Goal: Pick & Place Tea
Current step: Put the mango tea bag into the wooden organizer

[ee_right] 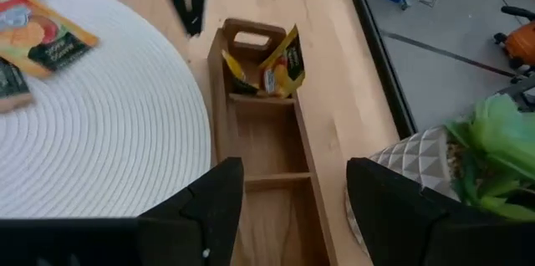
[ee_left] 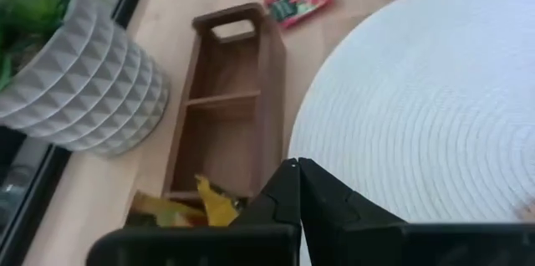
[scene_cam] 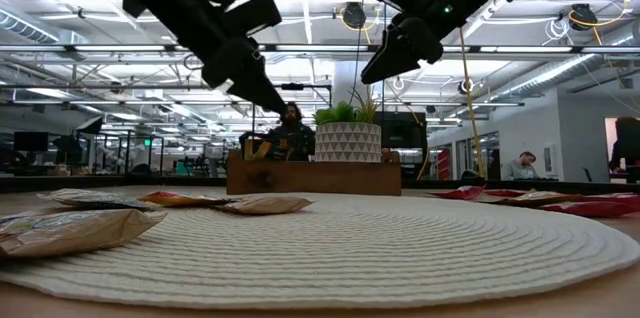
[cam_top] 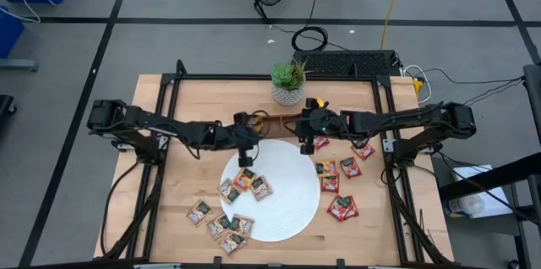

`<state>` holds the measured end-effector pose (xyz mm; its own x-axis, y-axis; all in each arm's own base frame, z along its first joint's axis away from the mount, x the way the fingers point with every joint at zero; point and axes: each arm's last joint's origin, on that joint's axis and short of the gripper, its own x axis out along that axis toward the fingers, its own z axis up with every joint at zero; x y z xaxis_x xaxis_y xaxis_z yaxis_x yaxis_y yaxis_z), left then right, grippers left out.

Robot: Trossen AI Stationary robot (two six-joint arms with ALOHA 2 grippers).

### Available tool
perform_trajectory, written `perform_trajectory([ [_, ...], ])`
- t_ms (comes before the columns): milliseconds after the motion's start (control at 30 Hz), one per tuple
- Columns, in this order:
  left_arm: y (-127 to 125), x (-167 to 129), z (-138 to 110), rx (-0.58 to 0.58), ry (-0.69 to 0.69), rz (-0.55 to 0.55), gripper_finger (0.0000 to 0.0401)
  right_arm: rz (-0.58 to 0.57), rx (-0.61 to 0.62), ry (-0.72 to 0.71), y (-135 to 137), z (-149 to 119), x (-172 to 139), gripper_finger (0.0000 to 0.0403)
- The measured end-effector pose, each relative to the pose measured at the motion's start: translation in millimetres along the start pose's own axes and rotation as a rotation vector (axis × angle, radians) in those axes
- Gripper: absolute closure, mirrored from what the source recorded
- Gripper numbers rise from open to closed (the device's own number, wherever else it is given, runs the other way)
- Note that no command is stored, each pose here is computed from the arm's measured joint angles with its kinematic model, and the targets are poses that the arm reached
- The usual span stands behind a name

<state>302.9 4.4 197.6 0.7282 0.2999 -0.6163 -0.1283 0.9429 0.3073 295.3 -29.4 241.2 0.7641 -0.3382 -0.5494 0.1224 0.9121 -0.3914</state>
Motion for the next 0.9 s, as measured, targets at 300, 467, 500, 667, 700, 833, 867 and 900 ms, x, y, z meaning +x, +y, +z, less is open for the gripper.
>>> perform_trajectory([
  [300,-4,14,-8,-0.038,0.044,-0.06,0.0399,0.004,0.017,0.002,1,-1,0,0.0206],
  [467,-9,35,-20,-0.026,0.102,-0.017,0.0399,0.004,0.017,0.002,1,-1,0,0.0206],
  [500,-9,37,-21,-0.025,0.11,-0.006,0.04,0.004,0.018,0.002,1,-1,0,0.0206],
  [667,1,43,-27,-0.056,0.142,0.032,0.04,0.005,0.029,0.002,1,-1,0,0.0206],
  [700,3,44,-27,-0.067,0.141,0.038,0.04,0.005,0.029,0.002,1,-1,0,0.0206],
  [833,10,42,-25,-0.087,0.132,0.056,0.04,0.005,0.029,0.002,1,-1,0,0.0206],
  [867,12,42,-25,-0.089,0.128,0.06,0.04,0.005,0.029,0.002,1,-1,0,0.0206],
  [900,13,42,-26,-0.087,0.136,0.068,0.04,0.005,0.029,0.002,1,-1,0,0.0206],
])
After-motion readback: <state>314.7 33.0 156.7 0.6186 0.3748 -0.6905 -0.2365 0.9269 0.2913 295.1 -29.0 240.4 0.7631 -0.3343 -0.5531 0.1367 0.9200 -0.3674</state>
